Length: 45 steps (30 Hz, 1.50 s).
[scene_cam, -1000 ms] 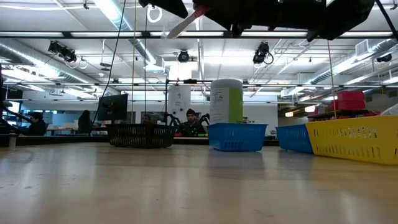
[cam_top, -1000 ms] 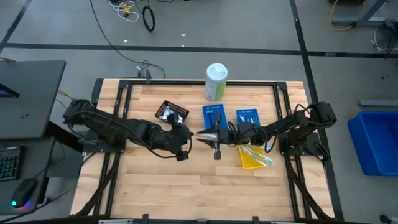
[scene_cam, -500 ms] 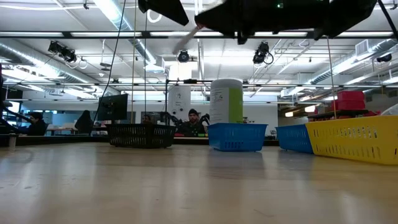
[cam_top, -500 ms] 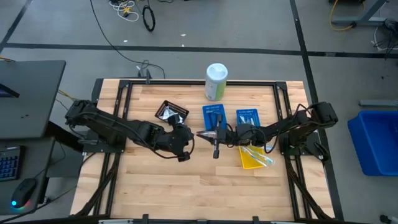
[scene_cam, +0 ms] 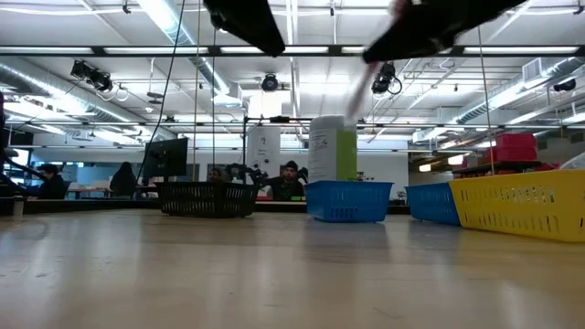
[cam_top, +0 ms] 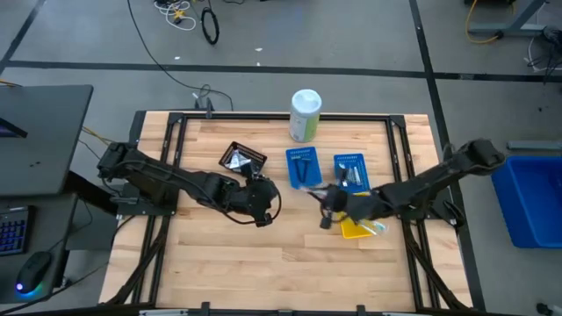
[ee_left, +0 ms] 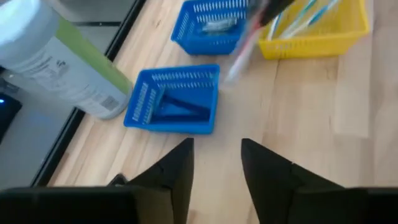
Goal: Pick & Place Travel size toiletries
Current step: Put the orange toothbrush into the yellow basket
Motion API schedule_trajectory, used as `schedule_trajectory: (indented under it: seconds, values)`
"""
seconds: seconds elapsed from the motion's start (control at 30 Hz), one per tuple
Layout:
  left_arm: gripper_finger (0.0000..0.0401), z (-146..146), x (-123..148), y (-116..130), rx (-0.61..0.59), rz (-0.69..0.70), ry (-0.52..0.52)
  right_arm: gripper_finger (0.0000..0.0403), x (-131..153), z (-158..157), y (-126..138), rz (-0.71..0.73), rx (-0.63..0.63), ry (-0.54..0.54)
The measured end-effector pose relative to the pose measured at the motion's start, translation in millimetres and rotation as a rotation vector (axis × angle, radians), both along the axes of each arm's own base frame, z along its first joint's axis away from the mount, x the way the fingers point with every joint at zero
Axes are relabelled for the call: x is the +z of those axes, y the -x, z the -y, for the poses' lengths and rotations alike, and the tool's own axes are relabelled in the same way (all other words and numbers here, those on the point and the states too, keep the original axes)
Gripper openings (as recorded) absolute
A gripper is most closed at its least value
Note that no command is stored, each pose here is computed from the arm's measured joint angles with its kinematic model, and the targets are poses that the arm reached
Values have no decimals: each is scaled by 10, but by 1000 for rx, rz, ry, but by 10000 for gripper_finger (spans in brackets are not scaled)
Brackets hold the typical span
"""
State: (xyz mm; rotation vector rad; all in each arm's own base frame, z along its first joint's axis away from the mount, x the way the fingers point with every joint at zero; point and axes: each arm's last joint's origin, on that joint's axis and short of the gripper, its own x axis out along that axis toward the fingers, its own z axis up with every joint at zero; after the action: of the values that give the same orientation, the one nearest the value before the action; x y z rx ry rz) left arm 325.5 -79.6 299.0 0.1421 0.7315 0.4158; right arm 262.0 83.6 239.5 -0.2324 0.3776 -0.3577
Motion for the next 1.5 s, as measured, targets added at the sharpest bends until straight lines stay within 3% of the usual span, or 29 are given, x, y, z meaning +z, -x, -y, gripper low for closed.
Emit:
schedule_trajectory:
  seconds: [0.37, 0.57, 0.7, 0.83, 1.1, 1.3, 1.5]
  values:
    - [155, -29, -14, -18, 24, 5, 7, 36, 71, -279, 872, -175, 19, -264]
    - [155, -29, -11, -21, 25, 10, 6, 36, -78, -269, 1153, -354, -68, -301]
    - [155, -32, -9, -22, 20, 6, -6, 36, -188, -239, 1191, -381, -144, -290]
    - [155, -42, -9, -25, 23, 6, -7, 43, -374, -230, 1162, -380, -128, -265]
    - [155, -40, -10, -25, 19, 5, -2, 101, -521, -203, 1143, -411, -71, -225]
    - [155, -40, -10, -25, -3, -10, -24, 154, -366, -206, 1154, -479, -69, -203]
    - [155, -40, -10, -25, -4, -11, -26, 186, 53, -257, 1100, -462, -61, -220]
